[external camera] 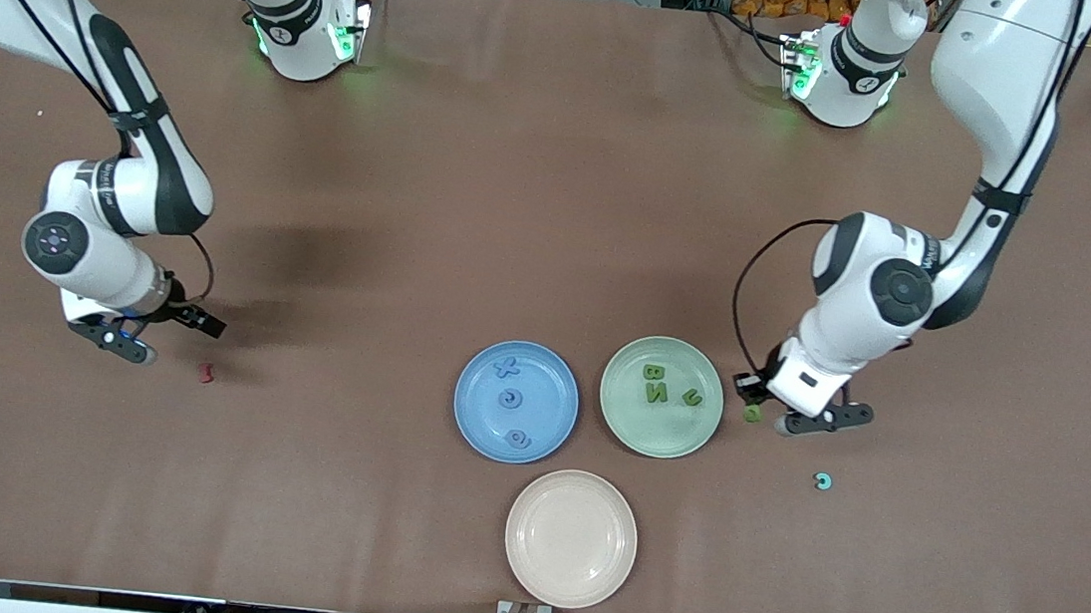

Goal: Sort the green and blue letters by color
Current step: 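Lower the green p onto the green plate and open the left gripper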

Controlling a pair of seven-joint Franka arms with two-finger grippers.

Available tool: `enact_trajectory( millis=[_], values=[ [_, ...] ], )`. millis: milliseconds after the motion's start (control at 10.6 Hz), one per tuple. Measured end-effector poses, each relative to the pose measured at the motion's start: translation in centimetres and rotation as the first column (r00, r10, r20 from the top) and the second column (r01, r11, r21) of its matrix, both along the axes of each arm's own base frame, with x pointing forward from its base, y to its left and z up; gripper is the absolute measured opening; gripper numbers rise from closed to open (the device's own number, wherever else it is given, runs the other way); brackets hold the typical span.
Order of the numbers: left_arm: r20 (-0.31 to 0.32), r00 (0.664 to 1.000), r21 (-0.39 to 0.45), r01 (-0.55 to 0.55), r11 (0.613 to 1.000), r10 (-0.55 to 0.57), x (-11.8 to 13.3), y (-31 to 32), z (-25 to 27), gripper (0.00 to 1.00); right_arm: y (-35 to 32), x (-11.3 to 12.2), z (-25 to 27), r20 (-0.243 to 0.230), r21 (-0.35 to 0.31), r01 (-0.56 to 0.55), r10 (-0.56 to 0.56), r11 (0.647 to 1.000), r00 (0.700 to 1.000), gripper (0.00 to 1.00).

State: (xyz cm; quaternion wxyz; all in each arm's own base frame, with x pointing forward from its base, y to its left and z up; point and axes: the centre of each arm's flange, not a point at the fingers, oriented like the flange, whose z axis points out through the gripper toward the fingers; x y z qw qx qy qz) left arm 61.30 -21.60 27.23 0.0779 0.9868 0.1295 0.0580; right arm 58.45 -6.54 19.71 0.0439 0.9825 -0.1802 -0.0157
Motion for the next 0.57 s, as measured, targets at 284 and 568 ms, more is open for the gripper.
enact_trajectory(
  millis=[284, 568],
  values=[
    [-0.015, 0.996, -0.03, -0.09, 0.996, 0.089, -1.4, -5.6, 0.5, 0.1, -6.7, -2.1, -1.0, 0.002, 0.018, -0.064, 0.064, 0.998, 0.998, 1.0],
    [-0.037, 0.986, -0.047, -0.166, 0.985, 0.164, -1.8, -8.2, -0.1, 0.13, -8.9, -2.6, -1.5, 0.032, 0.026, -0.107, 0.106, 0.994, 0.994, 1.0]
  ],
)
